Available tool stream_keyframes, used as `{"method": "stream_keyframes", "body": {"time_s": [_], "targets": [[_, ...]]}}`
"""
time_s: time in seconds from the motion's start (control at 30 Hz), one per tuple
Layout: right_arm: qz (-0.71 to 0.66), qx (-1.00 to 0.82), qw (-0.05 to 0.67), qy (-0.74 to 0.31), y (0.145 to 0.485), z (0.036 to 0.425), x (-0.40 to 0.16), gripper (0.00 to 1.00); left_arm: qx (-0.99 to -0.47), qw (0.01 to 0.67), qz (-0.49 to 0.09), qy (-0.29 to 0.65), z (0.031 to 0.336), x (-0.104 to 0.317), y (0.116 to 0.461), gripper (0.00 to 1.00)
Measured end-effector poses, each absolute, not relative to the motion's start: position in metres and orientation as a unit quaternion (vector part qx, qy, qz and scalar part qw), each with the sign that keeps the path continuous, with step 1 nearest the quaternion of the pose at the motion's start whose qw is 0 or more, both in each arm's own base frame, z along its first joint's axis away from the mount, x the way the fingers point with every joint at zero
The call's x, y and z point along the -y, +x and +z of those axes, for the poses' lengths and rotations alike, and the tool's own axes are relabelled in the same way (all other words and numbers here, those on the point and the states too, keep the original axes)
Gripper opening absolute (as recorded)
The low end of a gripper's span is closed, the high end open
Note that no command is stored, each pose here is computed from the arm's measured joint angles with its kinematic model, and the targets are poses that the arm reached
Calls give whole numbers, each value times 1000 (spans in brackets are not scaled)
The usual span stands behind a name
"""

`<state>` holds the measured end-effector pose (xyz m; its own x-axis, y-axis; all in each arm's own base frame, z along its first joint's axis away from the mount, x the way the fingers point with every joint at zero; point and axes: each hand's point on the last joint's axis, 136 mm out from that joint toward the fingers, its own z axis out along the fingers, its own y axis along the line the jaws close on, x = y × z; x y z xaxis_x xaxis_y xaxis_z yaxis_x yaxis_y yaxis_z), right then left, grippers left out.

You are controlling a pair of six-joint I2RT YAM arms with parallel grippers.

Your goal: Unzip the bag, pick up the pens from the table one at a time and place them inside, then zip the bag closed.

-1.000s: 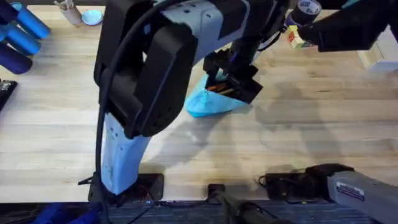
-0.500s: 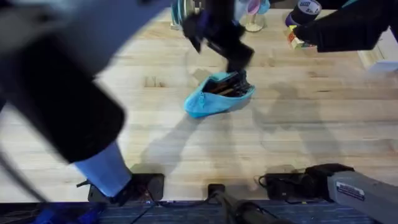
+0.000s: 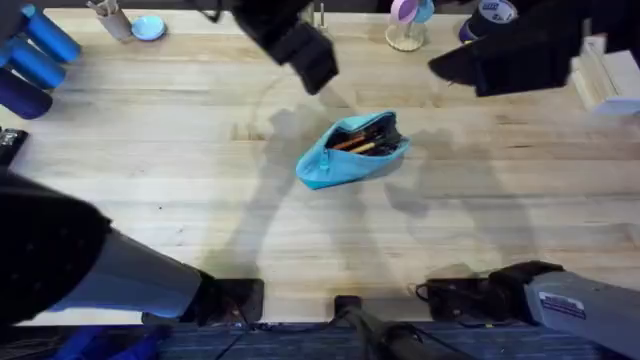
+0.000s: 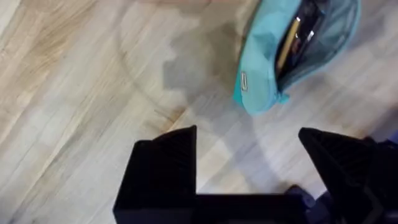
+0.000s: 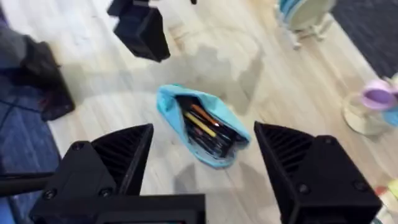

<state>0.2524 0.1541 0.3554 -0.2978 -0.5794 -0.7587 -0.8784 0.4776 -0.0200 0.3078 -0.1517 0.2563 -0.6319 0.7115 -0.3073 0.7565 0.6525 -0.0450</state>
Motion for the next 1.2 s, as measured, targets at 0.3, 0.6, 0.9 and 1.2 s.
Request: {"method": "stream_keyframes", "body": {"time_s": [0.3,0.6,0.9,1.2], "targets": [[238,-785,314,-479,257,333,-180,995,-853,138,-165,475,278,131,275,995],[260,-806,275,-455,263,317,-192,996,-841,182,-175,478,291,107,283,994],[264,-805,277,-452,263,319,-194,996,-844,179,-161,480,289,100,284,992],[266,-809,267,-450,267,313,-195,996,-846,167,-179,473,282,103,277,994]]}}
